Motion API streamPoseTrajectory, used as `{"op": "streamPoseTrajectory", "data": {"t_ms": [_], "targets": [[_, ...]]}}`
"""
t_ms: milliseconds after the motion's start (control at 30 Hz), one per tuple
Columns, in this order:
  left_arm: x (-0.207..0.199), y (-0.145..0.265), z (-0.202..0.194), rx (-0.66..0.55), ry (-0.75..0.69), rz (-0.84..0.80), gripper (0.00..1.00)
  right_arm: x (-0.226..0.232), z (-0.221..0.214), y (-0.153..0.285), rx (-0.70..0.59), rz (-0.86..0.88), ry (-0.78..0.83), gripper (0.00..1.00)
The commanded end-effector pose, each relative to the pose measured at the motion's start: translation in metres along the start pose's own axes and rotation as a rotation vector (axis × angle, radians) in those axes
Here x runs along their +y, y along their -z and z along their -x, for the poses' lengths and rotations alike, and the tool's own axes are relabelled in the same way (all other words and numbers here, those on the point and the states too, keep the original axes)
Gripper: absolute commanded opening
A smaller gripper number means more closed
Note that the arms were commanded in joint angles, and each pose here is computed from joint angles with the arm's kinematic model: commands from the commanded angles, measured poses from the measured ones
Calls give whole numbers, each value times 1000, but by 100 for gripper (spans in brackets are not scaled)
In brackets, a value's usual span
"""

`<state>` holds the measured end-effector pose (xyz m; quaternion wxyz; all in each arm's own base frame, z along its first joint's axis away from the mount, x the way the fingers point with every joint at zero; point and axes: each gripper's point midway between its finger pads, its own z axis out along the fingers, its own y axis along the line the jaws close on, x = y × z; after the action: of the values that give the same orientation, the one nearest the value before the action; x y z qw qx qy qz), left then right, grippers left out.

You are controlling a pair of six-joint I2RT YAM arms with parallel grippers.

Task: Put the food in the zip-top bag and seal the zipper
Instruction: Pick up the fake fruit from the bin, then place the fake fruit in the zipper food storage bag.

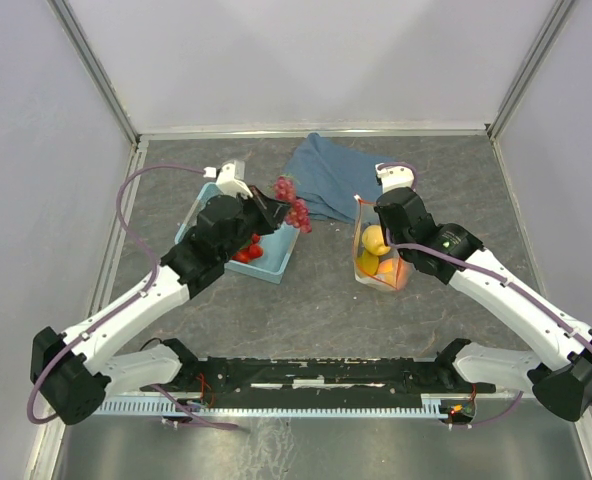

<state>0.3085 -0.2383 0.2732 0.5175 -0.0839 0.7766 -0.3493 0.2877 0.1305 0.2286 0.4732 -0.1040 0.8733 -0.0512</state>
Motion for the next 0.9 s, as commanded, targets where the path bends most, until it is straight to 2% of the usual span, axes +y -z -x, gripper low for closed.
{"op": "streamPoseTrajectory", "data": {"t_ms": [0,200,367,600,867], "targets": [[-64,20,17,-108,-45,-236,3,3,22,10,-52,35,-65,1],[-117,39,2,-139,-61,-453,3,8,23,11,-47,58,-79,1],[-149,48,-10,-162,-62,-566,3,11,24,12,-46,79,-96,1],[-162,31,-41,-108,-69,-584,3,17,22,12,-43,107,-119,1],[-145,12,-82,-28,-124,-504,3,22,25,11,-50,127,-135,1]]}}
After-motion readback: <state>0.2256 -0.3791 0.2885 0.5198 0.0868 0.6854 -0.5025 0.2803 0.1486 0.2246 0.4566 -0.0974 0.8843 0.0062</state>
